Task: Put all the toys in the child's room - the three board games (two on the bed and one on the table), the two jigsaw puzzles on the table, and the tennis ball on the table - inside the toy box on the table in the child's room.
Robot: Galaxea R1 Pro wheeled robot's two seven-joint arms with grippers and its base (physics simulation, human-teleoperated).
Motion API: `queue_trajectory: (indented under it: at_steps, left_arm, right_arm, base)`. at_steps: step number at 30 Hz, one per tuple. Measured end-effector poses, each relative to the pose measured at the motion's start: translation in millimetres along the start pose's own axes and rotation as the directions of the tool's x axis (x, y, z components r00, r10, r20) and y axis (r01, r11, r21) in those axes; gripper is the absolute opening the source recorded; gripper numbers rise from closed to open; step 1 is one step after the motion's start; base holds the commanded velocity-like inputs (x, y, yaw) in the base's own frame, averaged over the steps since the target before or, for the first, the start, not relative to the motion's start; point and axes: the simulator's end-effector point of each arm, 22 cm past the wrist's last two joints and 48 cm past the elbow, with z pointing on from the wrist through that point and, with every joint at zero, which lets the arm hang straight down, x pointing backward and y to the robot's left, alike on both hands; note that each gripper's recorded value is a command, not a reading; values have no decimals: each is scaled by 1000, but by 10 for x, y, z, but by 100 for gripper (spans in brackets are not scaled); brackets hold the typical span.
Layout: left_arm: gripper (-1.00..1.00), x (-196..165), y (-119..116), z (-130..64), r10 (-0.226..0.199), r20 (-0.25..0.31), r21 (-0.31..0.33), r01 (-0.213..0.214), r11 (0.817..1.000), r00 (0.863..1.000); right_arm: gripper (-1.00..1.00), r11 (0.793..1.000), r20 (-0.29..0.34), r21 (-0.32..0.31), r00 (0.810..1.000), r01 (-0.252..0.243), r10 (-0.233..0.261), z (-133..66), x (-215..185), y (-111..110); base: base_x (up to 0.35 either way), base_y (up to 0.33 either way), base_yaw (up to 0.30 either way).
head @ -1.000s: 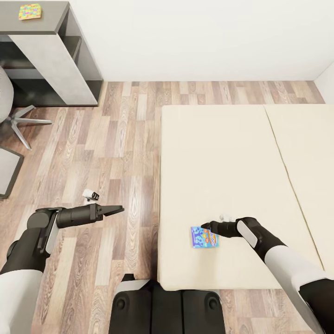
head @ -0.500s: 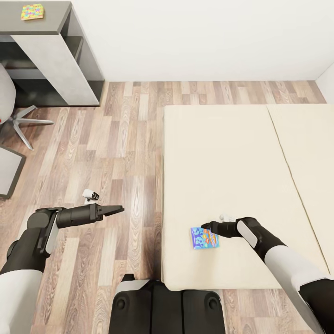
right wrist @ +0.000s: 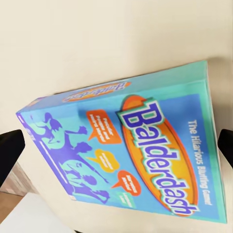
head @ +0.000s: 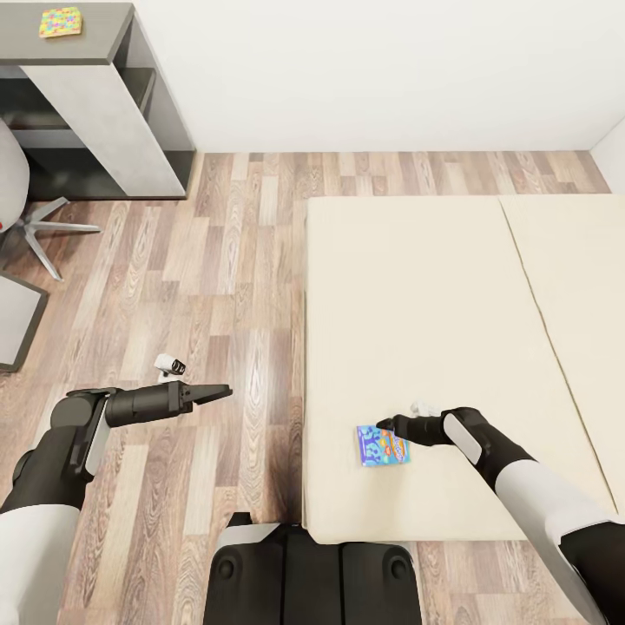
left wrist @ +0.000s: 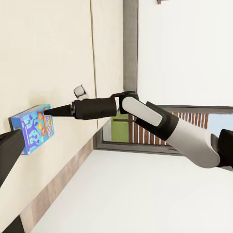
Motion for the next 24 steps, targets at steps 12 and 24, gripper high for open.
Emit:
queue_trajectory:
  at_steps: [12, 24]
  left_arm:
    - [100, 0, 0, 0, 0, 0, 0, 0, 1000, 1000]
    - [100, 0, 0, 0, 0, 0, 0, 0, 1000, 1000]
  right_arm:
    - [100, 1000, -1, 1, 1000, 0, 0, -2, 3, -7]
    - [100, 1000, -2, 1, 1000, 0, 0, 1, 10, -5]
  base:
    - [0, 45, 0]
    - [0, 73, 0]
